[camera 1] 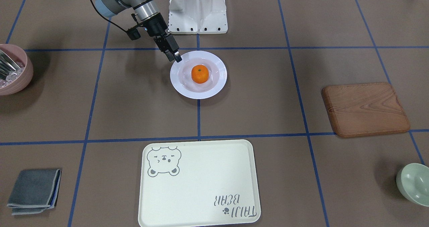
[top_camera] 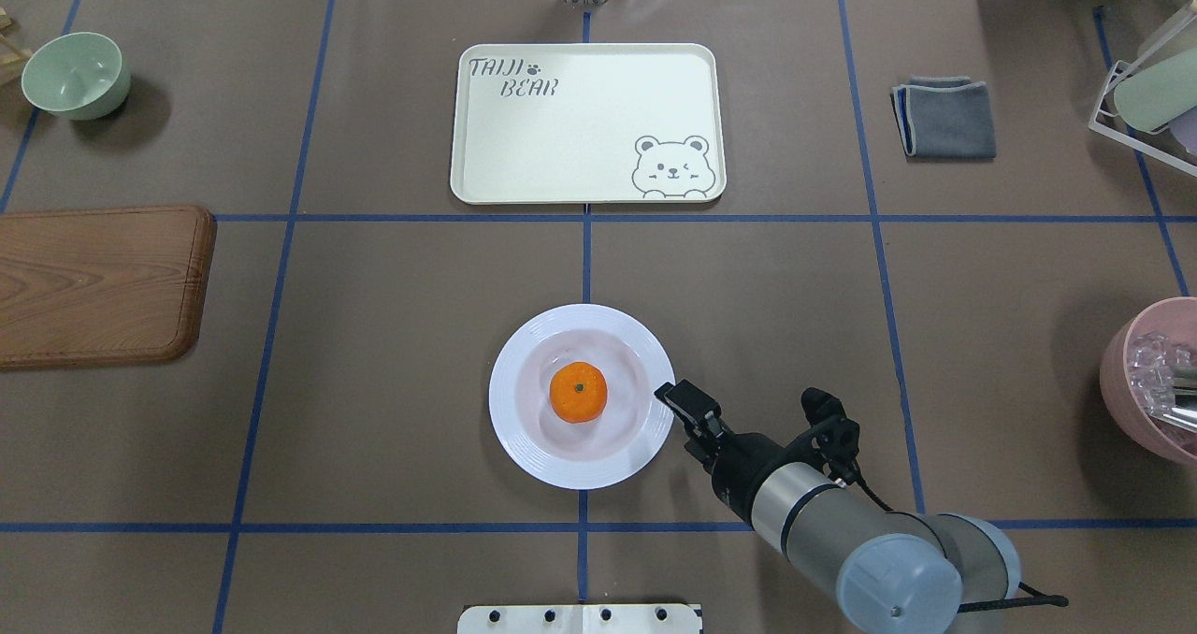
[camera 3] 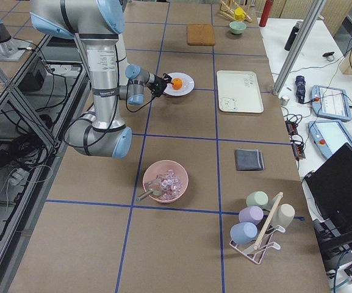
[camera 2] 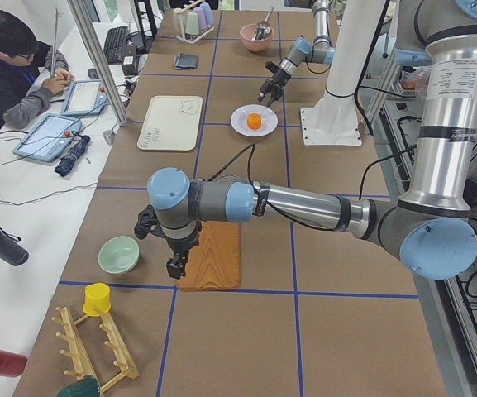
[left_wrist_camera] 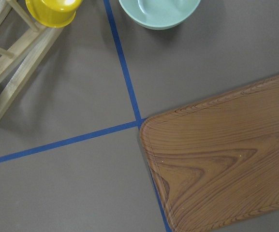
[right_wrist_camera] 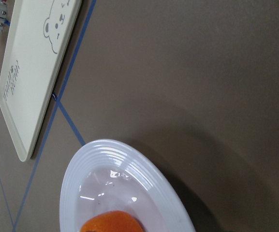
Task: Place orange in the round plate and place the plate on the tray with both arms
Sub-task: 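Grasp the white plate rim nearest the robot with the right gripper, then slide the plate with the orange onto the cream bear tray with the right gripper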
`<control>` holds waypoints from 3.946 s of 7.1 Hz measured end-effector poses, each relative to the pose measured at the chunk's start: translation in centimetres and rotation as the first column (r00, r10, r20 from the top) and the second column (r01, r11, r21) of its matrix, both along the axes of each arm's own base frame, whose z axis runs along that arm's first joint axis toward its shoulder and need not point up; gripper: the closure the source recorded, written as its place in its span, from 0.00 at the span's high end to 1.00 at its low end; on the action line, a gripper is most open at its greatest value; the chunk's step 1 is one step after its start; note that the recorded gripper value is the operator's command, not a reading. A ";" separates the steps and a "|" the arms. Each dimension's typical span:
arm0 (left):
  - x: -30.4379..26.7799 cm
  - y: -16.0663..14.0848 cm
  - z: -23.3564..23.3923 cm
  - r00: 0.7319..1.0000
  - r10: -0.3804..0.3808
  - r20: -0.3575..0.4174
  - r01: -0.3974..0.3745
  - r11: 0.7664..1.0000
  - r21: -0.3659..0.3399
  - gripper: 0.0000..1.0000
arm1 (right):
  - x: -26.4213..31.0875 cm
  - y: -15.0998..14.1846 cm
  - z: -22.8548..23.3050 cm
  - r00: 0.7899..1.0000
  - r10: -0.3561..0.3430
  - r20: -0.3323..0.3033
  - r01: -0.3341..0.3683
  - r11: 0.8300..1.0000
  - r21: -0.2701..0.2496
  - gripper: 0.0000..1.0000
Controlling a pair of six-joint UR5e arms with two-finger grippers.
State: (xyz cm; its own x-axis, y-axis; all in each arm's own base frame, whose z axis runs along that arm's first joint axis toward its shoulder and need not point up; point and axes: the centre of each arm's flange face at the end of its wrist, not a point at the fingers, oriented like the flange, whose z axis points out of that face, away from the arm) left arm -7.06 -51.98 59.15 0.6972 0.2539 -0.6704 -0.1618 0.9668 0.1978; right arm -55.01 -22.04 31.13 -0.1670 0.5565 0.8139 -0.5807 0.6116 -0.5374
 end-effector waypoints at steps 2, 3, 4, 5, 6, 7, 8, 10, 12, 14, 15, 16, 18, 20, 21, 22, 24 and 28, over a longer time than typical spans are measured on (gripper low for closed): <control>-0.1 0.3 0.3 1.000 -0.001 0.000 0.001 1.000 -0.003 0.99 | -1.8 0.9 0.1 1.000 -0.002 -0.025 0.003 1.000 0.003 0.54; -0.1 0.3 0.3 1.000 -0.001 0.000 0.001 1.000 -0.003 0.99 | -2.4 1.0 -0.1 1.000 0.000 -0.028 0.000 1.000 0.005 0.09; -0.1 0.4 0.3 1.000 -0.001 0.000 0.001 1.000 -0.002 0.99 | -2.7 1.0 -0.5 1.000 0.007 -0.027 -0.007 1.000 0.006 0.00; -0.1 0.4 0.3 1.000 -0.001 0.000 0.001 1.000 -0.001 0.99 | -2.9 0.8 -0.8 1.000 0.015 -0.025 -0.014 1.000 0.008 0.00; -0.1 0.4 0.2 1.000 -0.001 0.000 0.001 1.000 -0.001 0.99 | -2.9 0.7 -0.9 0.999 0.025 -0.023 -0.024 1.000 0.011 0.00; -0.1 0.4 0.2 1.000 -0.001 0.000 0.001 1.000 0.000 0.99 | -2.8 0.5 -1.1 0.999 0.040 -0.019 -0.039 0.999 0.015 0.00; -0.1 0.5 0.2 1.000 -0.001 0.000 0.001 1.000 0.000 0.99 | -2.5 0.2 -1.4 0.998 0.063 -0.008 -0.063 0.998 0.021 0.00; -0.1 0.7 0.2 1.000 -0.004 0.000 0.004 1.000 -0.001 0.99 | -1.0 -0.4 -3.2 0.993 0.118 0.029 -0.119 0.992 0.040 0.00; 0.0 1.3 0.6 1.000 -0.007 -0.001 0.007 1.000 -0.009 0.99 | 0.5 -0.9 -5.4 0.980 0.184 0.083 -0.188 0.981 0.044 0.00; 0.0 2.4 1.3 1.000 -0.007 -0.001 0.007 1.000 -0.016 0.99 | 1.7 -1.5 -6.9 0.958 0.237 0.162 -0.246 0.968 0.041 0.00; 0.1 3.3 1.7 1.000 -0.008 -0.001 0.008 1.000 -0.021 0.99 | 2.5 -2.6 -8.0 0.942 0.259 0.212 -0.272 0.962 0.032 0.00; 0.1 4.4 2.0 1.000 -0.017 -0.002 0.017 1.000 -0.021 0.99 | 3.4 -4.5 -9.7 0.920 0.293 0.261 -0.309 0.951 0.022 0.00; 0.1 6.5 1.8 0.998 -0.058 -0.004 0.058 0.998 -0.010 0.99 | 5.6 -9.7 -11.6 0.886 0.365 0.287 -0.383 0.924 0.007 0.00; 0.2 7.1 1.6 0.998 -0.070 -0.009 0.070 0.998 -0.008 0.99 | 6.0 -16.6 -12.3 0.873 0.450 0.190 -0.446 0.893 -0.063 0.00; 0.3 7.1 1.5 0.997 -0.070 -0.017 0.070 0.998 -0.008 0.99 | 4.3 -21.2 -13.3 0.860 0.500 0.102 -0.492 0.865 -0.100 0.00; 0.3 7.0 1.4 0.997 -0.073 -0.023 0.072 0.997 -0.009 0.99 | 2.0 -25.7 -13.4 0.839 0.544 0.024 -0.537 0.834 -0.124 0.00; 0.4 6.6 0.9 0.996 -0.082 -0.027 0.082 0.997 -0.011 0.99 | -1.9 -32.5 -12.7 0.802 0.592 -0.079 -0.596 0.785 -0.169 0.00; 0.4 6.2 0.4 0.996 -0.086 -0.029 0.085 0.996 -0.006 0.99 | -8.9 -33.1 -11.5 0.803 0.575 -0.155 -0.596 0.776 -0.208 0.35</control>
State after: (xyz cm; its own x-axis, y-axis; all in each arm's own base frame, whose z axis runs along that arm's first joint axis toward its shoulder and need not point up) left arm -6.66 -45.80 59.57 0.6965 0.1912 -0.6916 -0.0728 0.9777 0.1970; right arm -63.92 -55.17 19.60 -0.4649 0.5467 0.6964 -0.8312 0.0014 -0.5559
